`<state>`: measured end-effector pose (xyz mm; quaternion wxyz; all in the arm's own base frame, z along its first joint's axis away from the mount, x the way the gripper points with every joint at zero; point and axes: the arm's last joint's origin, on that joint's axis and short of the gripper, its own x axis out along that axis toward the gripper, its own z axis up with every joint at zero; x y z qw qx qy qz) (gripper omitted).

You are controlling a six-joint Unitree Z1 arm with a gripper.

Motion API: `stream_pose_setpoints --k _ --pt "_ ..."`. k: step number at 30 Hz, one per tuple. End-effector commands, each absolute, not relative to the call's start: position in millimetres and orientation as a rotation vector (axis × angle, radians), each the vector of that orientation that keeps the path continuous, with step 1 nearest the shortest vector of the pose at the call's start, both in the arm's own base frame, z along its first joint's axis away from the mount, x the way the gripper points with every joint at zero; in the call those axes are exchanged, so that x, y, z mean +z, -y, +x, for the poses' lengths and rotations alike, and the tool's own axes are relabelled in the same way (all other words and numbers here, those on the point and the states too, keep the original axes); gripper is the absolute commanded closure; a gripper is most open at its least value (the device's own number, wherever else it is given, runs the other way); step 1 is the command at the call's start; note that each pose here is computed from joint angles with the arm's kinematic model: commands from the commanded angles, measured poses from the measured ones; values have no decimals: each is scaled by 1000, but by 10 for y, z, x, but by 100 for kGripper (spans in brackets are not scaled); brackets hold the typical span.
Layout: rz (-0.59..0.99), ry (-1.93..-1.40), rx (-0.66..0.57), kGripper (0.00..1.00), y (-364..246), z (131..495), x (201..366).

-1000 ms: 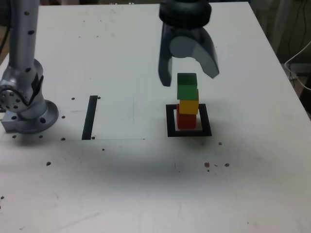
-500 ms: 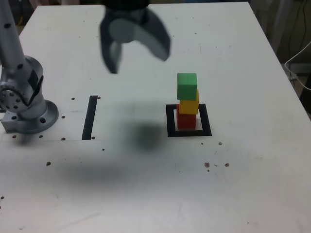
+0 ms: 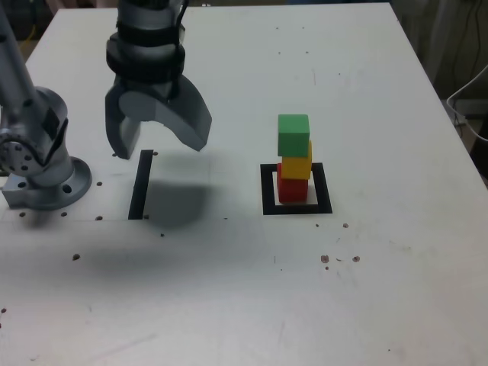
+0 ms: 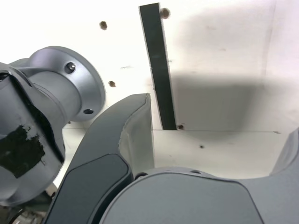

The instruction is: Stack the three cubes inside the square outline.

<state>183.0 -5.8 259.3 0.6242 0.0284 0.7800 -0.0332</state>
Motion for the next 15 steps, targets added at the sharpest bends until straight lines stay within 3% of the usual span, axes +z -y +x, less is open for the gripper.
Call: stream_pose_setpoints --k 1,5,15 --pt "60 -1797 -79 0 57 1815 2436" --pt "59 -1797 -77 0 57 1800 2304" --pt "64 -1826 -72 0 53 1792 2220"
